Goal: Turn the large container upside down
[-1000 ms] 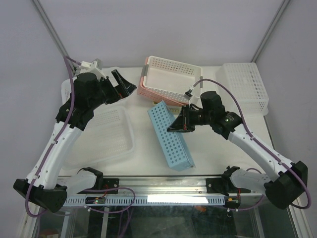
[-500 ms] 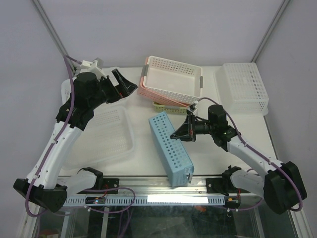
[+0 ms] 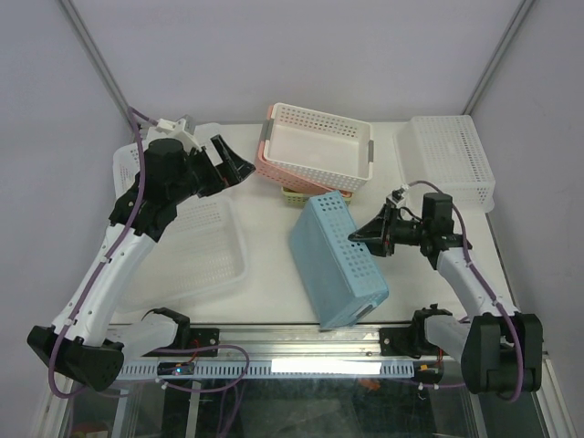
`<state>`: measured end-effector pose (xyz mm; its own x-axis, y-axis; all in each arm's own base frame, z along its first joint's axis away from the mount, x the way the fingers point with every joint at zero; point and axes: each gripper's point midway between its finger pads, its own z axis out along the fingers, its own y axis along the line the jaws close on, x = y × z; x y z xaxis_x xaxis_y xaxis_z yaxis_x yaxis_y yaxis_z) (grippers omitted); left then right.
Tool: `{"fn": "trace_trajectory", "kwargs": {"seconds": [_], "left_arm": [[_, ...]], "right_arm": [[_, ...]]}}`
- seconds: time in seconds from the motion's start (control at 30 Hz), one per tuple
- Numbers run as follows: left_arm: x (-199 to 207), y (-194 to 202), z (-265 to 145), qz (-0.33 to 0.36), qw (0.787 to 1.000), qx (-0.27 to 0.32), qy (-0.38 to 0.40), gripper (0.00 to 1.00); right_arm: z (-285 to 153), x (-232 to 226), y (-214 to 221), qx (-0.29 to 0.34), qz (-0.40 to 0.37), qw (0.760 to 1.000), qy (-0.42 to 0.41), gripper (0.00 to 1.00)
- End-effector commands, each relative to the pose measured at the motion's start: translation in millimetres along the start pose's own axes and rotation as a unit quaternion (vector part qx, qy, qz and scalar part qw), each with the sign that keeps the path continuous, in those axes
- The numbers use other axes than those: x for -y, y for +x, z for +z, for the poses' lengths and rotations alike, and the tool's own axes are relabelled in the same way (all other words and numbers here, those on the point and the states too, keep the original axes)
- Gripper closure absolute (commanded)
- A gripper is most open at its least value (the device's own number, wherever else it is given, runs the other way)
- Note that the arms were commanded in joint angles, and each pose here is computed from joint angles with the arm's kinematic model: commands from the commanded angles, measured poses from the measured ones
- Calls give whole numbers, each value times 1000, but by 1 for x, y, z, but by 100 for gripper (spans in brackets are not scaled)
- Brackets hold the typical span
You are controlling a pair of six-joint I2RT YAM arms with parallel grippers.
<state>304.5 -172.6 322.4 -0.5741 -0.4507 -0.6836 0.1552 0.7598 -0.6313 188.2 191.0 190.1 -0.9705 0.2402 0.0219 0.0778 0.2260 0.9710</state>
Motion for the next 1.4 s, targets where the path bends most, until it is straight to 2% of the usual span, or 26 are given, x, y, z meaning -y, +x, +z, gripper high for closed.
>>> {"fn": "trace_trajectory", "kwargs": {"seconds": [0.0, 0.1, 0.2, 0.33, 0.43, 0.6, 0.8, 1.07, 1.37], "left_arm": [[17, -8, -9, 12, 999, 14, 41, 1], [16, 0, -5, 13, 999, -3, 46, 1], [18, 8, -4, 1, 998, -22, 58, 1], [39, 21, -11, -8, 992, -56, 109, 1], [32, 44, -11, -11, 993, -76, 87, 1], [33, 137, -6, -6, 989, -147, -4, 1], [15, 196, -6, -15, 983, -138, -123, 1], [2, 245, 1, -6, 964, -125, -236, 1], [-30, 252, -2, -28, 952, -101, -288, 1]], "right_arm": [[-13, 63, -4, 42, 44, 990, 125, 56], [-26, 77, -18, 80, 33, 980, 180, 42], [-45, 88, -31, 125, 21, 960, 250, 38], [-80, 84, -52, 210, -30, 915, 344, 30], [-102, 66, -62, 256, -81, 888, 373, 29], [-102, 31, -66, 281, -141, 885, 345, 29], [-89, 7, -76, 289, -179, 884, 322, 28], [-70, 12, -80, 249, -193, 887, 336, 26], [-70, 21, -77, 242, -197, 885, 345, 26]]}}
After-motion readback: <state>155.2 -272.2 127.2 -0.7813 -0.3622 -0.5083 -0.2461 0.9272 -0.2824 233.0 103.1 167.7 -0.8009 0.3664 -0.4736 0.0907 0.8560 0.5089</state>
